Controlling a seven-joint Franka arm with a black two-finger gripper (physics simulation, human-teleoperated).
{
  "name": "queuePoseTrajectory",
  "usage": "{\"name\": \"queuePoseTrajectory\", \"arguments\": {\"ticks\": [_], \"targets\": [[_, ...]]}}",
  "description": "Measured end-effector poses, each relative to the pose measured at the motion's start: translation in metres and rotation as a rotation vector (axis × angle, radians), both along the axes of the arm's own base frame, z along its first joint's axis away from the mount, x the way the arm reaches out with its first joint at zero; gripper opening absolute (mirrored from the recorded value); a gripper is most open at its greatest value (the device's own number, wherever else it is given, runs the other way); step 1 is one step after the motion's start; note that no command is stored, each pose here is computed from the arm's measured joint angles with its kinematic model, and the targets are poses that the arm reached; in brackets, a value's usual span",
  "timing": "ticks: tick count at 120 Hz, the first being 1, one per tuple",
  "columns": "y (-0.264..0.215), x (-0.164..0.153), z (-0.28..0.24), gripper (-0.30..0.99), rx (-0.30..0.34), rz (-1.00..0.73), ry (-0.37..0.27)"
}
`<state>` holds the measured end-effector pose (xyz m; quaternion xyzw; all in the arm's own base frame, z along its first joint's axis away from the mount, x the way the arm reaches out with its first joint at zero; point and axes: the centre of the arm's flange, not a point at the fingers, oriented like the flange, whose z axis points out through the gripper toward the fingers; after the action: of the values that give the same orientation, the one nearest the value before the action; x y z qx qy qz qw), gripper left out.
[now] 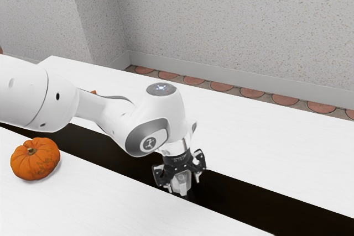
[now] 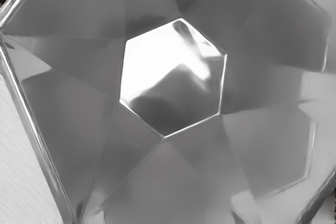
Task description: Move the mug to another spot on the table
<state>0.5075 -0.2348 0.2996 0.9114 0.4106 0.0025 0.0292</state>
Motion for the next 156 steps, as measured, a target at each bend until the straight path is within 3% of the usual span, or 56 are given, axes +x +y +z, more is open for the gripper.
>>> {"name": "queuePoseTrajectory", "arguments": {"ticks": [23,45,97,156], "targets": [[0.0,0.0,0.001,0.21,-0.003,0.06,-0.001],[0.0,0.0,0.007,0.07,-0.006,0.103,-0.005],[0.013,0.0,0.036,-0.01,0.056,0.136,-0.025],[0.092,0.022,0.047,-0.04,0.164,0.269,-0.031]]}}
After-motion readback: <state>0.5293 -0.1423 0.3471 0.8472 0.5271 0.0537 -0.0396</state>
